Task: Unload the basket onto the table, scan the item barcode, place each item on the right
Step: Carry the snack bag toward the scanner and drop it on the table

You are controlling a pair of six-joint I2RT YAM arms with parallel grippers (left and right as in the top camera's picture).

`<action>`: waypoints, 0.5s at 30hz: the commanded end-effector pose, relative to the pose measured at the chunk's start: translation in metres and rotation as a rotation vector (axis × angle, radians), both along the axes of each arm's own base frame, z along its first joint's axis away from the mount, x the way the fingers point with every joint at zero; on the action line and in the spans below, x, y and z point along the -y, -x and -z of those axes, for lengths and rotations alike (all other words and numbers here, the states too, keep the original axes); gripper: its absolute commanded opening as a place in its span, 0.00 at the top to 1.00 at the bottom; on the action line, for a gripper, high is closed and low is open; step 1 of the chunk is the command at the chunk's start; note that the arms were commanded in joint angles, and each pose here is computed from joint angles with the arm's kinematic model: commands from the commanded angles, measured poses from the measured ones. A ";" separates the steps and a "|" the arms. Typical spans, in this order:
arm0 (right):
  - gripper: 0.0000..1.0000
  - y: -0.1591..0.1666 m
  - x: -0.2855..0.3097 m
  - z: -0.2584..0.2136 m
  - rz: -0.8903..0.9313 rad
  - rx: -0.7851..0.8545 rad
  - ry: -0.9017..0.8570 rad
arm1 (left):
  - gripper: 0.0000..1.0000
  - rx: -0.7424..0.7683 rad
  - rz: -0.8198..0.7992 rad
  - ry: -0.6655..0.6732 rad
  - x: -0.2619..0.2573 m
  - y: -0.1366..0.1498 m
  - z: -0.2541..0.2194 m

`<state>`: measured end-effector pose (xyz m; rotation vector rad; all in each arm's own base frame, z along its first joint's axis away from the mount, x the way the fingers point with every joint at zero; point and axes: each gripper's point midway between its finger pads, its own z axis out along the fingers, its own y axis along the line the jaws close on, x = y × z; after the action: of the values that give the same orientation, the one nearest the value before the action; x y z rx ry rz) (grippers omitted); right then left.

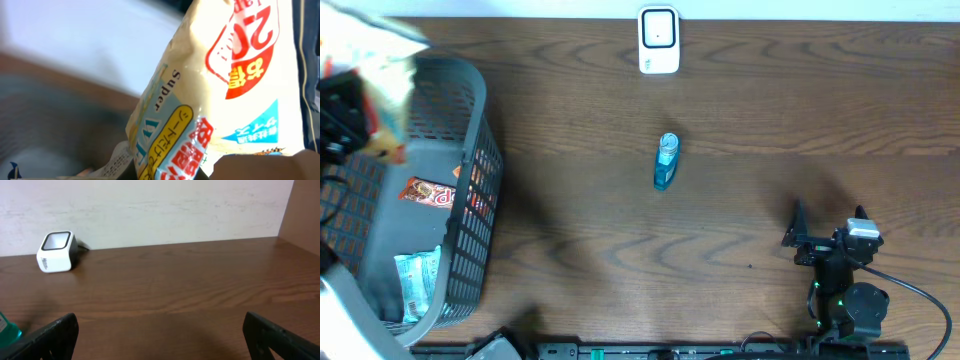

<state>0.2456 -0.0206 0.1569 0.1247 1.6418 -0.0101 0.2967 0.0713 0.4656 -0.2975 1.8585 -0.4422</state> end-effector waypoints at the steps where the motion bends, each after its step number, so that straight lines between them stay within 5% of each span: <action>1: 0.01 0.000 0.001 0.000 0.004 0.001 -0.013 | 0.93 0.149 0.357 0.011 0.091 0.031 -0.041; 9: 0.01 0.000 0.001 0.000 0.004 0.001 -0.013 | 0.93 0.169 0.727 -0.040 0.193 0.054 -0.037; 11: 0.01 0.000 0.001 0.000 0.004 0.001 -0.013 | 0.93 0.077 0.669 -0.062 0.204 0.033 -0.014; 15: 0.01 0.000 0.001 0.000 0.004 0.001 -0.013 | 0.93 -0.175 0.301 0.032 0.180 -0.013 0.032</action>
<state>0.2456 -0.0206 0.1568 0.1247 1.6422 -0.0101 0.2559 -0.1419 0.4770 0.3767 1.8973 -0.9068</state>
